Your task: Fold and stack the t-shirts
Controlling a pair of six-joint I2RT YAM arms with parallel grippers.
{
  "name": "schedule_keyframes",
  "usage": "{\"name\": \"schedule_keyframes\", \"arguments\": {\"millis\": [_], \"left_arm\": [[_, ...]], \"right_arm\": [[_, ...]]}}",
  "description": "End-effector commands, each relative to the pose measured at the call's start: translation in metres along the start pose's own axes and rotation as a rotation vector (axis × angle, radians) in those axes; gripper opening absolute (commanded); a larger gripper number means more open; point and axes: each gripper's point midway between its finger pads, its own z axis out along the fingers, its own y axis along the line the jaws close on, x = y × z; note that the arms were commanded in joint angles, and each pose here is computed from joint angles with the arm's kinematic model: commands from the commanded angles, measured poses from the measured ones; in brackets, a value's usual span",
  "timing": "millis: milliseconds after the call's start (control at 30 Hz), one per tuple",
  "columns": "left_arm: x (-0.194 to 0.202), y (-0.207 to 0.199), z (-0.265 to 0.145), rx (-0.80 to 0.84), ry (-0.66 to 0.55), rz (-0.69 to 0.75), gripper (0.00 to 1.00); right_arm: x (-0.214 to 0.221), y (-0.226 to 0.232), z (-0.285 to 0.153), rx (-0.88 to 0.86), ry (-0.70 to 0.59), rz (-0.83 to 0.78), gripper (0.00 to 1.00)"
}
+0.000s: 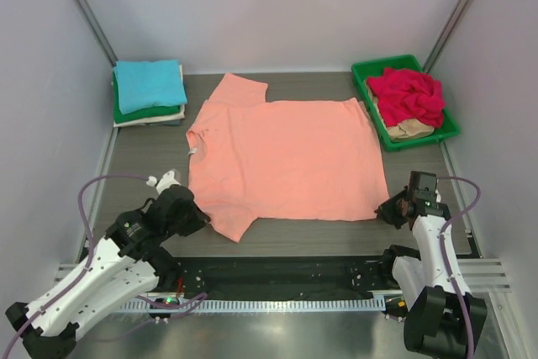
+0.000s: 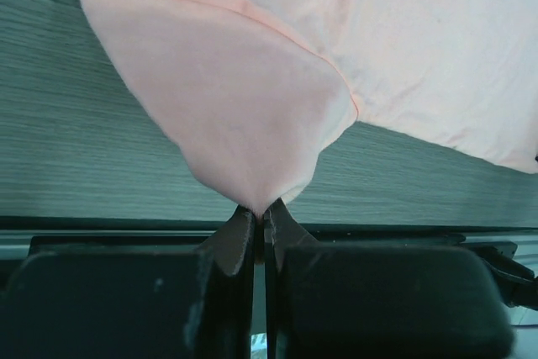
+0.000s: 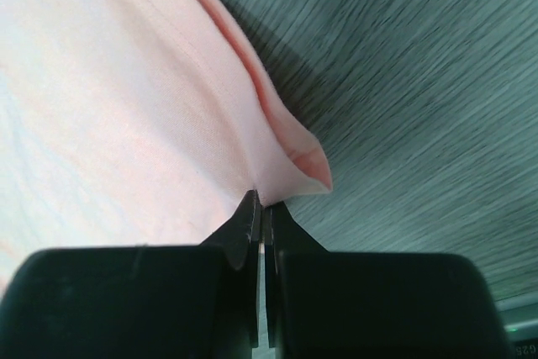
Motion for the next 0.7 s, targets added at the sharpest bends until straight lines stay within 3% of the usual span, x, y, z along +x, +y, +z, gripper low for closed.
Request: {"name": "schedule_keyframes", "arguments": {"millis": [0, 333, 567, 667], "left_arm": [[-0.015, 0.008, -0.024, -0.044, -0.041, 0.008, 0.0], [-0.028, -0.008, -0.027, -0.07, -0.039, 0.103, 0.0], [-0.076, -0.036, -0.026, -0.125, -0.136, 0.212, 0.0], [-0.095, -0.047, -0.016, -0.12, -0.122, 0.228, 0.0]], "right_arm": [[-0.002, 0.014, -0.018, -0.054, 0.003, -0.039, 0.01], [-0.01, 0.031, -0.021, -0.107, 0.001, -0.069, 0.01], [-0.04, 0.062, -0.019, -0.145, -0.032, -0.082, 0.01], [-0.051, 0.075, -0.017, -0.159, -0.04, -0.083, 0.01]]}}
